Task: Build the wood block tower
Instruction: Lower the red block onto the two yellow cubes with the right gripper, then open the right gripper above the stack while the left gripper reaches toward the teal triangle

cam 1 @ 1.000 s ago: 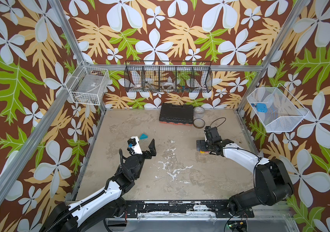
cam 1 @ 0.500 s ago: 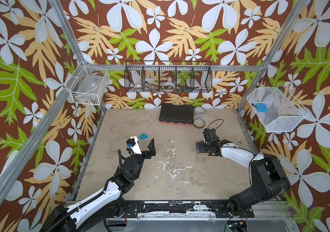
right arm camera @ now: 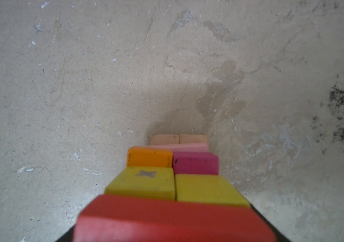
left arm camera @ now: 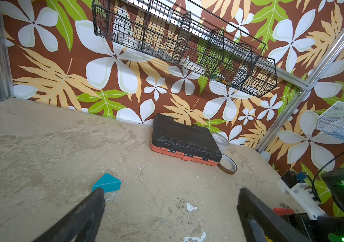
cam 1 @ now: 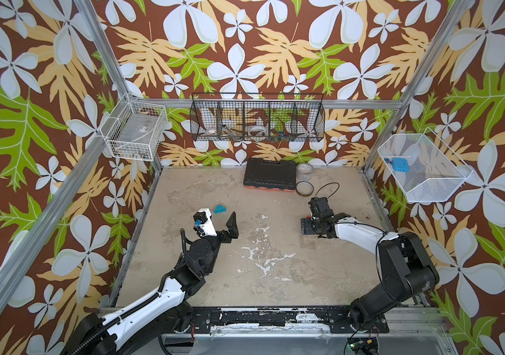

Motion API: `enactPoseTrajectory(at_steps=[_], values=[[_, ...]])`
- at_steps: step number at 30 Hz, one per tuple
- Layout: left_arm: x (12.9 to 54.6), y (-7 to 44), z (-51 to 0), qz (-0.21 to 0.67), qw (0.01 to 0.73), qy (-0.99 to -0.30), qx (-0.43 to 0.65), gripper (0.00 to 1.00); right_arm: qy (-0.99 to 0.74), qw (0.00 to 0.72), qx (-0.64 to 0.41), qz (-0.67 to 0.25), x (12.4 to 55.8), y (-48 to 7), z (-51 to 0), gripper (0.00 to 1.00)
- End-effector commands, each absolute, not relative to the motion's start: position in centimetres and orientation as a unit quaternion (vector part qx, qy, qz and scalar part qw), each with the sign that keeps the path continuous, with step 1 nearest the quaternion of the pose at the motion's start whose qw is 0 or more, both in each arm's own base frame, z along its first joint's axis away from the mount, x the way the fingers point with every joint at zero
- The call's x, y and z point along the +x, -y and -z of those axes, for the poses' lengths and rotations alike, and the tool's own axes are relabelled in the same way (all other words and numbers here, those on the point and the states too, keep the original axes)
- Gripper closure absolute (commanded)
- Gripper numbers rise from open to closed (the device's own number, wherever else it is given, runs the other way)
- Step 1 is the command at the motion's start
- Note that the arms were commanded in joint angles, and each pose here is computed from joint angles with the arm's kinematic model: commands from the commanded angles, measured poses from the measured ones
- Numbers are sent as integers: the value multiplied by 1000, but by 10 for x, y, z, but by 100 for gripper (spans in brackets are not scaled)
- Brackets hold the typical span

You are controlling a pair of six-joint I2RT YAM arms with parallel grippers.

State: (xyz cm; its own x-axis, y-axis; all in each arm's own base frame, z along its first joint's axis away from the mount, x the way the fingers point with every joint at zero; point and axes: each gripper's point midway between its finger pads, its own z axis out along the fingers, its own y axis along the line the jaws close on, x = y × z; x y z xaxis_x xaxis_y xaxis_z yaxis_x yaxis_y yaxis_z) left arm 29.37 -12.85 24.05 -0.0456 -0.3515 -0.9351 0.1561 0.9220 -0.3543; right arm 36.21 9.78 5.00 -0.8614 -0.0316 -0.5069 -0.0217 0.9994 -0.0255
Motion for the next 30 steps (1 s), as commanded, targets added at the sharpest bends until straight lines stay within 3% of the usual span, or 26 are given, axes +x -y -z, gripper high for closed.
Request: enactPoseTrajectory(at_steps=[1, 9, 16, 23, 30], values=[[294, 128, -246, 189, 692, -693, -75, 0, -964, 266, -10, 19, 365, -95, -51, 23], [293, 127, -247, 189, 692, -693, -75, 0, -964, 264, -10, 23, 364, -94, -51, 33], [293, 128, -246, 190, 691, -693, -74, 0, -964, 263, -9, 22, 363, -94, -51, 34], [294, 125, -244, 186, 691, -694, -81, 0, -962, 271, -7, 17, 363, -95, -56, 17], [307, 121, -228, 156, 667, -721, -108, 0, -950, 313, 2, -5, 356, -94, -93, 10]])
